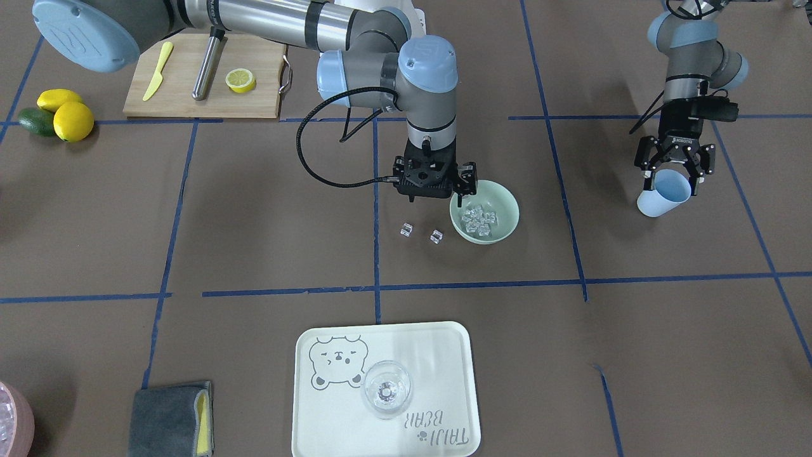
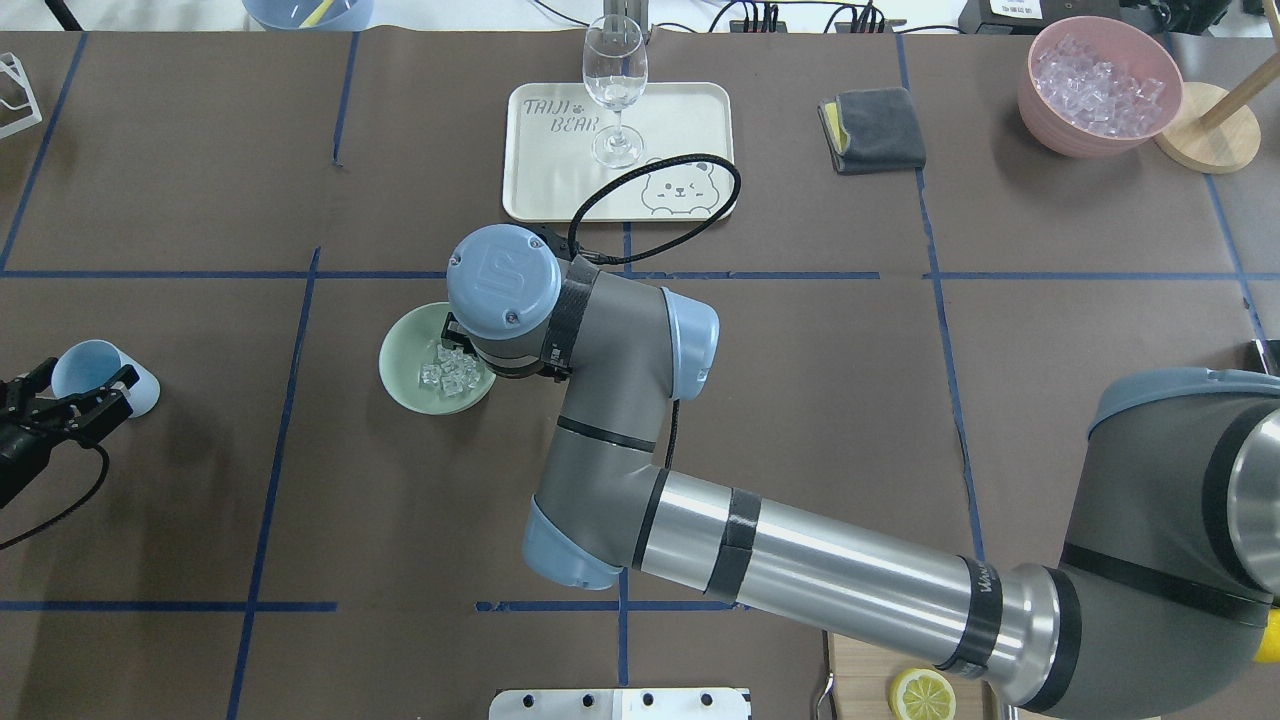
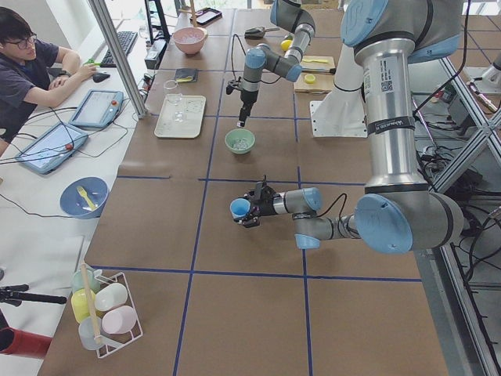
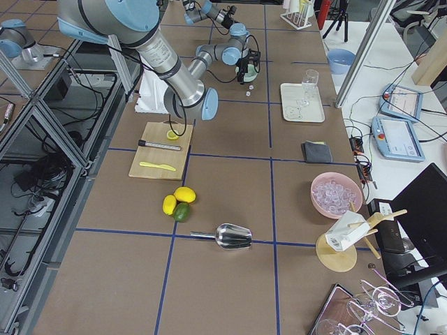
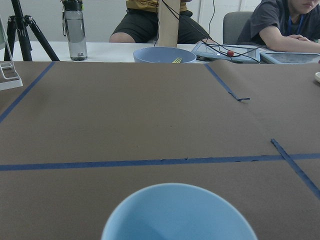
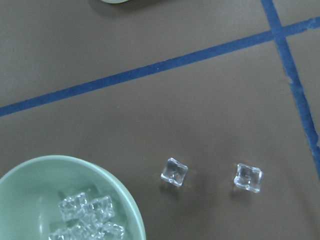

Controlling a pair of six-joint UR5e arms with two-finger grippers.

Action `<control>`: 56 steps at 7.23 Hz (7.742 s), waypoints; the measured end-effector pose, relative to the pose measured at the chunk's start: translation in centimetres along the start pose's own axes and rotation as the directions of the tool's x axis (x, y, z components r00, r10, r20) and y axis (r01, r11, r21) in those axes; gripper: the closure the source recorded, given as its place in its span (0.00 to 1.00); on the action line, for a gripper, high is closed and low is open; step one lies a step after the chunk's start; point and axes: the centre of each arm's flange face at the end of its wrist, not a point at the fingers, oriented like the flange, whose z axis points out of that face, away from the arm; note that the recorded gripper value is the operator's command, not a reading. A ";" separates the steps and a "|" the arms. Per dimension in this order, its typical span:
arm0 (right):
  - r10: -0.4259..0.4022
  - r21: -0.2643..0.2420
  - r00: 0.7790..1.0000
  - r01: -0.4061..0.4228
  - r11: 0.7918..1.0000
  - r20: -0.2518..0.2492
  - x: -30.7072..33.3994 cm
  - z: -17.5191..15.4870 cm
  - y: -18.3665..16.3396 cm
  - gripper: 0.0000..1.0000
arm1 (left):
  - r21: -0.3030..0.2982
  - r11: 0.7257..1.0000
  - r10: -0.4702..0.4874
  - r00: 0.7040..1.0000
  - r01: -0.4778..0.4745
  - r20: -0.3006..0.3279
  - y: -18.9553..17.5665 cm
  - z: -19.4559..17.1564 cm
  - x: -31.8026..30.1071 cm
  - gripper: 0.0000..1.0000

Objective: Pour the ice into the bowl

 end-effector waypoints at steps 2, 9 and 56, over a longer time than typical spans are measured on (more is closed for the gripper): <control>-0.001 0.001 1.000 0.001 1.000 -0.007 -1.0 1.7 0.3 0.29 | -0.001 1.000 0.002 1.000 -0.002 0.001 -0.1 -0.2 -0.2 0.00; -0.022 -0.021 1.000 0.022 1.000 -0.004 -2.4 2.1 2.0 1.00 | -0.021 1.000 0.023 1.000 -0.023 -0.013 -4.1 -2.9 -1.2 0.00; -0.358 -0.169 0.930 0.341 0.925 -0.081 81.4 -27.3 -27.8 0.00 | -0.843 0.524 0.122 0.990 -0.122 -0.068 -28.4 2.1 -25.2 0.00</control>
